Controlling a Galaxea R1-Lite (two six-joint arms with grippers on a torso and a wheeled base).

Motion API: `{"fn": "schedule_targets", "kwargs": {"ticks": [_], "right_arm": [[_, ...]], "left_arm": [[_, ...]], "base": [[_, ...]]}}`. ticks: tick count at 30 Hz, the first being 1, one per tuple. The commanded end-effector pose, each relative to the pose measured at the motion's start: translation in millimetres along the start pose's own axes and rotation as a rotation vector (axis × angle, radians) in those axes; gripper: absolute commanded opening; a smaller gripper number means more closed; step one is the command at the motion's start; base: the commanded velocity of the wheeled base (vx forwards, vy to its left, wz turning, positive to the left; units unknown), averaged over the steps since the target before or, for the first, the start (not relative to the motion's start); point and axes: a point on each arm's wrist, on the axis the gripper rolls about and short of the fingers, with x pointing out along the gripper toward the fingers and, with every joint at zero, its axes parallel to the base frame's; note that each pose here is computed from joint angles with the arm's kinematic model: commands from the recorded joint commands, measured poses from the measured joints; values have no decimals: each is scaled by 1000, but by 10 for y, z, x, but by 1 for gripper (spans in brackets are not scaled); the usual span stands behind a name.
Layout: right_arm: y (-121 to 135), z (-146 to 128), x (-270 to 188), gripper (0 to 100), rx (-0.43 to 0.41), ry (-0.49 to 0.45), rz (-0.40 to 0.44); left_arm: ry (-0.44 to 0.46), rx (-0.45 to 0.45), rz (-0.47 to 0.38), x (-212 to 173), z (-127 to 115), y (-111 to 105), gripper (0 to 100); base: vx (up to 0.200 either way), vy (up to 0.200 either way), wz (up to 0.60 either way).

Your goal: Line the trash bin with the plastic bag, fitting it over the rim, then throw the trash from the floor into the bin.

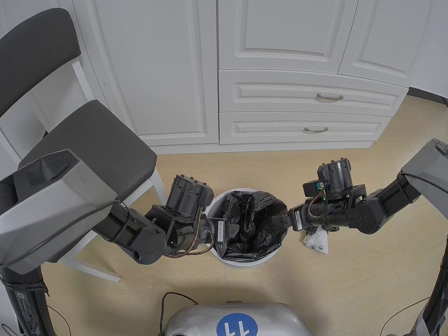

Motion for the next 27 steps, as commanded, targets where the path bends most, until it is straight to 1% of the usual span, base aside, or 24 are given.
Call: {"fn": "schedule_targets", "kwargs": {"ticks": [1, 2, 5, 7, 8, 10, 11, 12, 16, 17, 21, 22, 27], "right_arm": [[-8, -100, 189, 100, 4, 39, -1], [-8, -100, 189, 100, 4, 39, -1], [-24, -155, 413, 100, 11, 57, -38], [-39, -159, 500, 100, 31, 57, -64], [-46, -151, 579, 100, 71, 47, -83], [-45, -133, 667, 100, 110, 19, -90], [-45, -133, 667, 100, 110, 19, -90], [-21, -133, 729, 0, 134, -16, -84], [-1, -113, 760, 0, 143, -68, -75], [0, -100, 745, 0, 154, -79, -71], [3, -63, 702, 0, 164, -89, -62], [5, -25, 631, 0, 164, -98, -59], [-28, 120, 432, 0, 171, -139, -64]], "left_arm": [[7, -1, 7, 23, -17, 24, 100], [7, -1, 7, 23, -17, 24, 100], [12, -7, 21, 60, -34, 73, 100], [13, -10, 27, 70, -34, 98, 100], [18, -11, 31, 88, -44, 120, 100], [25, -13, 36, 123, -66, 139, 100], [25, -13, 36, 123, -66, 139, 100], [36, -12, 40, 157, -102, 150, 100], [46, -14, 44, 171, -139, 163, 100], [35, -17, 38, 166, -133, 161, 100], [13, -19, 29, 169, -129, 165, 100], [-6, -21, 22, 175, -130, 178, 100], [-9, -24, 23, 224, -135, 196, 100]], "base": [[0, 0, 0], [0, 0, 0], [0, 0, 0], [0, 0, 0], [0, 0, 0], [0, 0, 0], [0, 0, 0], [0, 0, 0], [0, 0, 0], [0, 0, 0], [0, 0, 0], [0, 0, 0], [0, 0, 0]]}}
